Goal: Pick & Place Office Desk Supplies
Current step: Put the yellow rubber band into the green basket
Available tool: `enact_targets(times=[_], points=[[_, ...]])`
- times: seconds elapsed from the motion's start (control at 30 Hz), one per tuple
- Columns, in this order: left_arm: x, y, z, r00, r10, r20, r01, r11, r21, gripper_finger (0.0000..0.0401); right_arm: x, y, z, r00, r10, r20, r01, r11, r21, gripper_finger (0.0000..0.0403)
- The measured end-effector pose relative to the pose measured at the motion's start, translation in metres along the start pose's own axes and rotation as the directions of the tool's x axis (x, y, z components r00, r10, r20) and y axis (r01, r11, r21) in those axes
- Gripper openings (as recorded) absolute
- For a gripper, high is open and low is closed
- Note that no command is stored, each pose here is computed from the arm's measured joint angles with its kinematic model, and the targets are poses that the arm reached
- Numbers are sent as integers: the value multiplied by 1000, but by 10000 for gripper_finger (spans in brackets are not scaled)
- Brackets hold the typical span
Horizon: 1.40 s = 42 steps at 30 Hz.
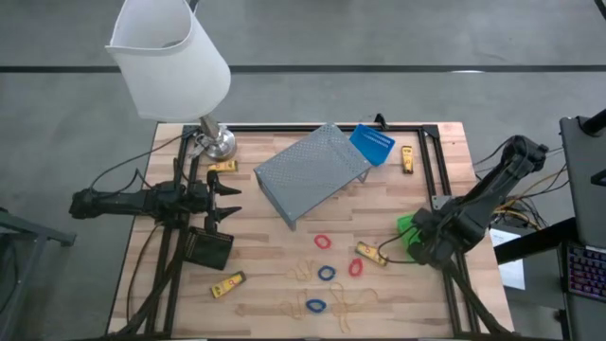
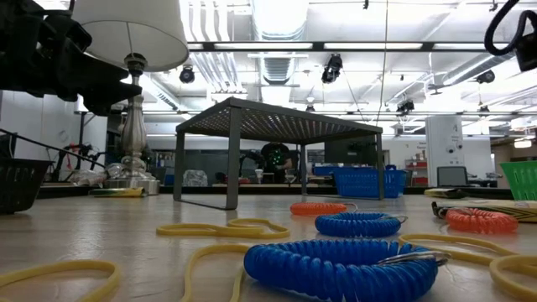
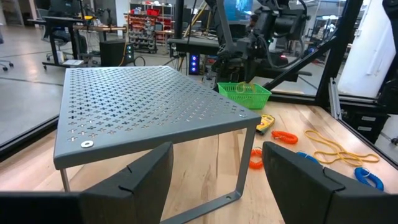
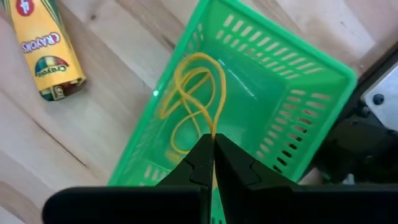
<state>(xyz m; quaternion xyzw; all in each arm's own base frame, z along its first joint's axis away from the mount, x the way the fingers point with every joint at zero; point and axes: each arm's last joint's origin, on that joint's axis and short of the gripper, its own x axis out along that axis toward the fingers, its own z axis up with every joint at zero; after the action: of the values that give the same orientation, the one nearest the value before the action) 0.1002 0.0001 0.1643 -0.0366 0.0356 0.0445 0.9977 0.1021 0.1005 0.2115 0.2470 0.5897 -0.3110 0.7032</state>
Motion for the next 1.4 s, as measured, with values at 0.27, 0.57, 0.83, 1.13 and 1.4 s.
enact_targets(times=[0.27,0.57,0.83,1.13,1.4], points=[[0,0,0,1000,0,0,0,1000,0,253,12,10,-3,1000,-7,-4,7,998,57,8],[0,0,0,1000,0,0,0,1000,0,253,22,16,-5,999,-45,-5,45,987,156,8],[0,0,0,1000,0,0,0,1000,0,253,28,21,-7,997,-78,-3,76,952,297,8],[0,0,0,1000,0,0,0,1000,0,253,40,33,-9,996,-88,-1,82,923,375,8],[0,0,0,1000,0,0,0,1000,0,253,46,36,-11,992,-127,2,117,924,363,9]])
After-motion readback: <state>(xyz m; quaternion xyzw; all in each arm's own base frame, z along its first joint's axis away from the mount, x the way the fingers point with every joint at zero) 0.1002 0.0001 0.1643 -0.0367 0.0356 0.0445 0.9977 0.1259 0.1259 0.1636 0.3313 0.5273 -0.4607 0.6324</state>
